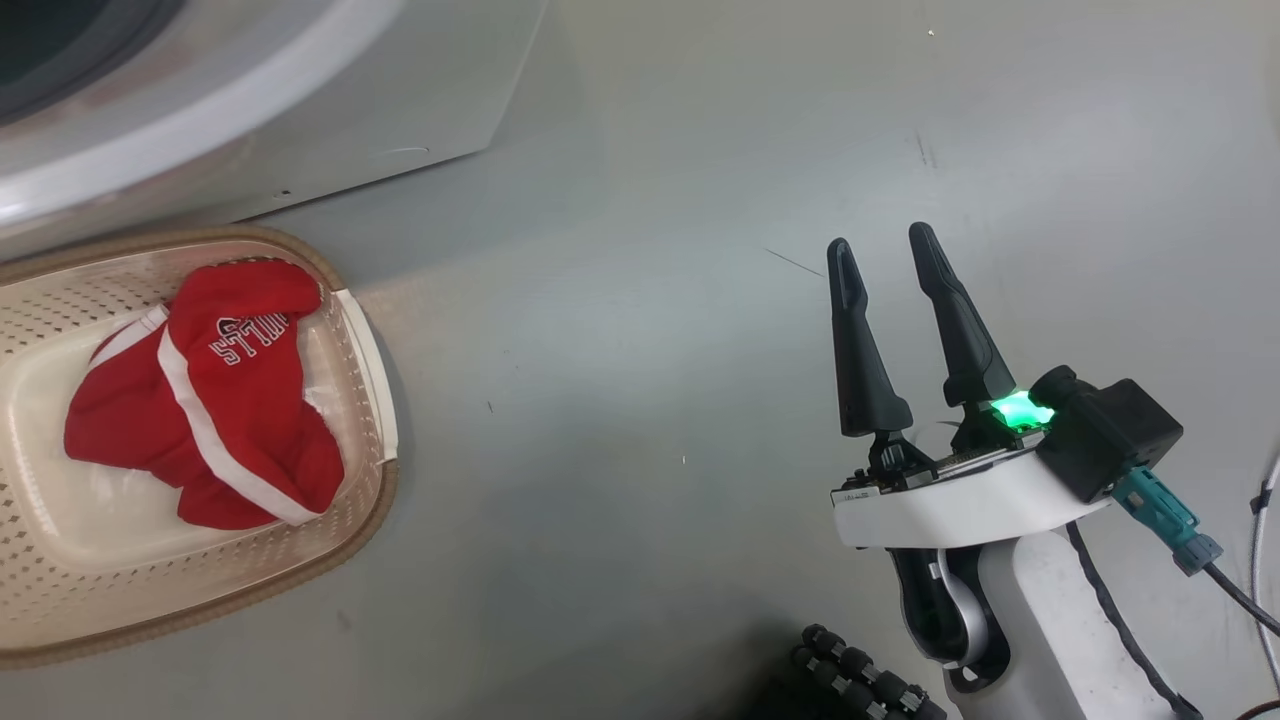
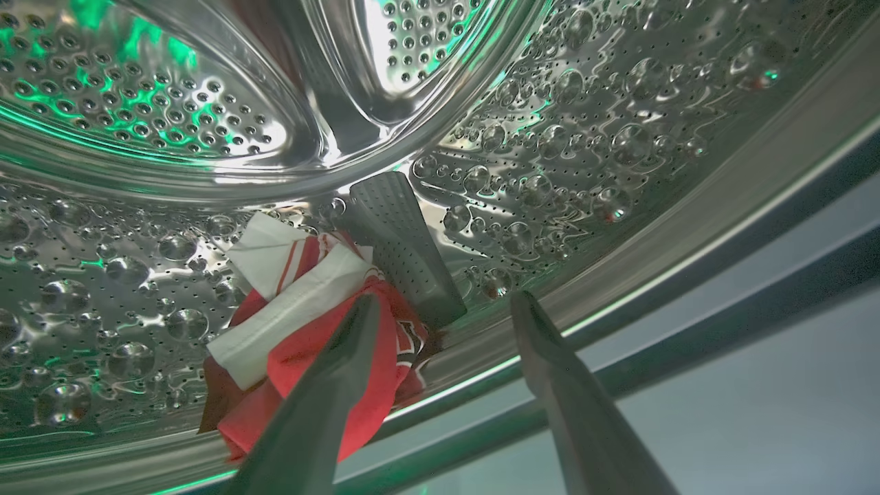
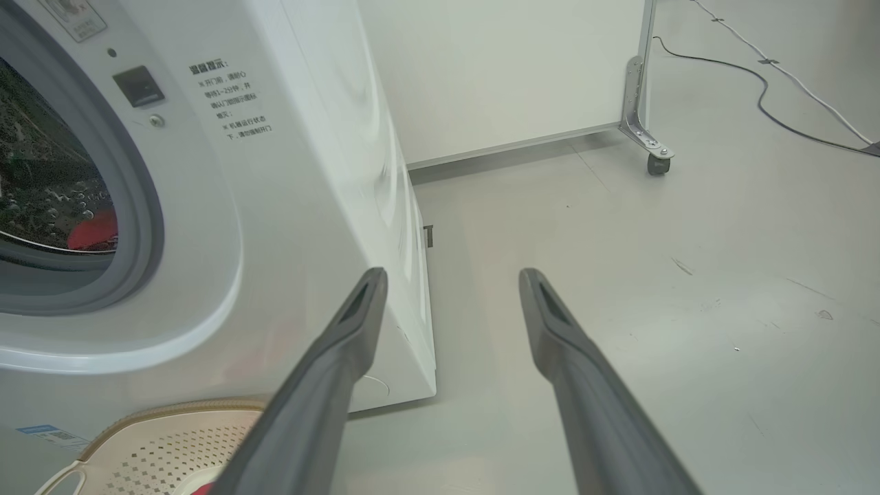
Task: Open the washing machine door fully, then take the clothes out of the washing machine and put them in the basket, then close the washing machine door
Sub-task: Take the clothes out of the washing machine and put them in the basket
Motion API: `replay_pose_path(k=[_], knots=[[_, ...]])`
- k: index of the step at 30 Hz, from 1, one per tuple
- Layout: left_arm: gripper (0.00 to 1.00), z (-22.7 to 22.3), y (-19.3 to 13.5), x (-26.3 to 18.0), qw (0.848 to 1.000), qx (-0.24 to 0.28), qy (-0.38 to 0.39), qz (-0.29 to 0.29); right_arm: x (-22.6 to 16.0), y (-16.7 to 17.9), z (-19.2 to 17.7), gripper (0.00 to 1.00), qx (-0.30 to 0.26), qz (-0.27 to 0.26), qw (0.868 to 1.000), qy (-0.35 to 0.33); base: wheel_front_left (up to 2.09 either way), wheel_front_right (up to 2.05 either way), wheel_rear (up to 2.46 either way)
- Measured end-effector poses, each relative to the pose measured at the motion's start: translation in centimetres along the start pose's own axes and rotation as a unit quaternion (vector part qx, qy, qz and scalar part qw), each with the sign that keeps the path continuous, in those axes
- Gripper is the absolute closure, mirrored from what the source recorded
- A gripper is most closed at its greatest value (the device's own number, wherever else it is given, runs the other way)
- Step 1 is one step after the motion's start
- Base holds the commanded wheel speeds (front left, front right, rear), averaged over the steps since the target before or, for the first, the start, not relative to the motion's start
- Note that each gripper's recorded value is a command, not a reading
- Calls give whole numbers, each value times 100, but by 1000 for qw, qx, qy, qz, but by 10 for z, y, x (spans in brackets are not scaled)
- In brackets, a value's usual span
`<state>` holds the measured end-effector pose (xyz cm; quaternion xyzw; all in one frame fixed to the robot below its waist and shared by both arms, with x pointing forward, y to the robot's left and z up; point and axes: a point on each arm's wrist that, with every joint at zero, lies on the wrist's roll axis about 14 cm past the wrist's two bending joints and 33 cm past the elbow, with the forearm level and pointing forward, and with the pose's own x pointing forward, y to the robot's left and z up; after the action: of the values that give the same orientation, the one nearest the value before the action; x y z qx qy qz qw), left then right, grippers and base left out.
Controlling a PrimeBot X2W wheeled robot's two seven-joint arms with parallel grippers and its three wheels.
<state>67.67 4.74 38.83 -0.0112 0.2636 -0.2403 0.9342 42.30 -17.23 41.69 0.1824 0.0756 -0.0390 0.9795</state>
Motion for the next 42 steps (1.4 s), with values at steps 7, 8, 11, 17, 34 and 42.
replay_pose_path(k=[7, 8, 11, 17, 34, 42], knots=[[0, -22, 14, 18, 998, -9, 55, 6, 1, -3, -5, 0, 3, -6, 1000, 9, 0, 0, 0], [0, -25, 16, 20, 998, -9, 60, 8, 2, -4, -6, 0, 3, -7, 1000, 10, 0, 0, 0], [0, -37, 17, 26, 996, -14, 85, 8, 2, -7, -5, 0, 1, -11, 1000, 10, 0, 0, 0], [0, -60, 22, 34, 991, -22, 128, 12, 2, -13, -7, 0, -4, -20, 1000, 13, 0, 0, 0], [100, -70, 42, 37, 987, -18, 155, 48, 6, -15, -7, 0, -6, -21, 1000, 14, 0, 0, 0], [100, -55, 46, 38, 991, -12, 125, 55, 10, -15, -5, 0, -5, -22, 1000, 9, 0, 0, 0]])
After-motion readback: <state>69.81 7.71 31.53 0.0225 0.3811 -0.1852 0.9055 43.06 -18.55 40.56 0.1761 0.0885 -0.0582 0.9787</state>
